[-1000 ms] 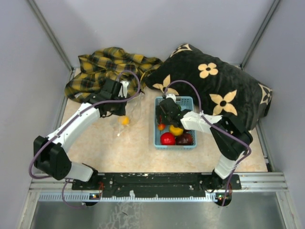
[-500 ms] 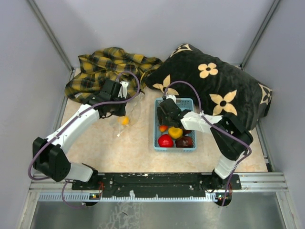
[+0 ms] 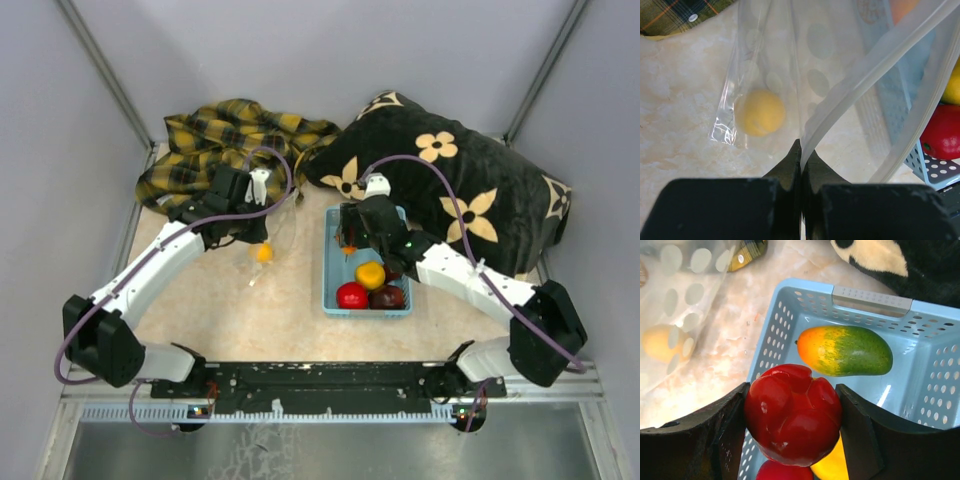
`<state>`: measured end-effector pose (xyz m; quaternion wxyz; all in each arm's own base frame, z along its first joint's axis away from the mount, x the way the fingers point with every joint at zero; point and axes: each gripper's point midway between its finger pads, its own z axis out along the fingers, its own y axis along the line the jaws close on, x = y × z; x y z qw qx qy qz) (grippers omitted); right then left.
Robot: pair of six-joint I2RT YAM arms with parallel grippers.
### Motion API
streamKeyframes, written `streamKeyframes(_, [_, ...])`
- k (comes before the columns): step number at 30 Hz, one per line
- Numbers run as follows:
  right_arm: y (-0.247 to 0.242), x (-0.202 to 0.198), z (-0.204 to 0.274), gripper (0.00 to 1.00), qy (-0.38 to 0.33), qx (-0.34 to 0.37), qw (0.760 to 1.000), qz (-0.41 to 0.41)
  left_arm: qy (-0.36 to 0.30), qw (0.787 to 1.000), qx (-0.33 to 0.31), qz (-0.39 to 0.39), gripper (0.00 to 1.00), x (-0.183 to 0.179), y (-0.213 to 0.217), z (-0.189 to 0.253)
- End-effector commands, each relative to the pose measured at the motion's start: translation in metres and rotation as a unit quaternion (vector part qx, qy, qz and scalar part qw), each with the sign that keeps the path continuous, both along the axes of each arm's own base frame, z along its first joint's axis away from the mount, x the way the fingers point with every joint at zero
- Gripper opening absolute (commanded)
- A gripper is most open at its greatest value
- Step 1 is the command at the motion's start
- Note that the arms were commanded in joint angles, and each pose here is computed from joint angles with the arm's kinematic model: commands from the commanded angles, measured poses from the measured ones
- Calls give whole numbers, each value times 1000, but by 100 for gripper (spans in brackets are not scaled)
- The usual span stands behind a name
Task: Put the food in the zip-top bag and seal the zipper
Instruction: Pick up the fake fruit from the bin, then place the fake fruit in the zipper food storage bag.
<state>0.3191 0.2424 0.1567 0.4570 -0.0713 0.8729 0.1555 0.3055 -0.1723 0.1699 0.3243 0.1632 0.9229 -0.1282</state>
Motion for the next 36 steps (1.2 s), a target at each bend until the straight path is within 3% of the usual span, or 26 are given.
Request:
streamKeyframes(1, [5,-1,51,44,-73,24,997,6,-19,999,-21,-14,0,-2,-5,12])
streamKeyframes(9, [40,-16,130,44,-186,98,976,53,-18,998,-44,-31,0,-7,-12,18])
streamKeyframes(18, [83,-38,186,44,-298,165,931,133,-19,997,-59,-40,0,-9,-15,22])
streamKeyframes(26, [120,-47,198,45,-360,171,899,179,-15,995,-78,-55,0,-12,-21,25])
streamKeyframes(36, [146,-49,163,45,-390,149,883,215,-14,992,-104,-71,0,-16,-27,31])
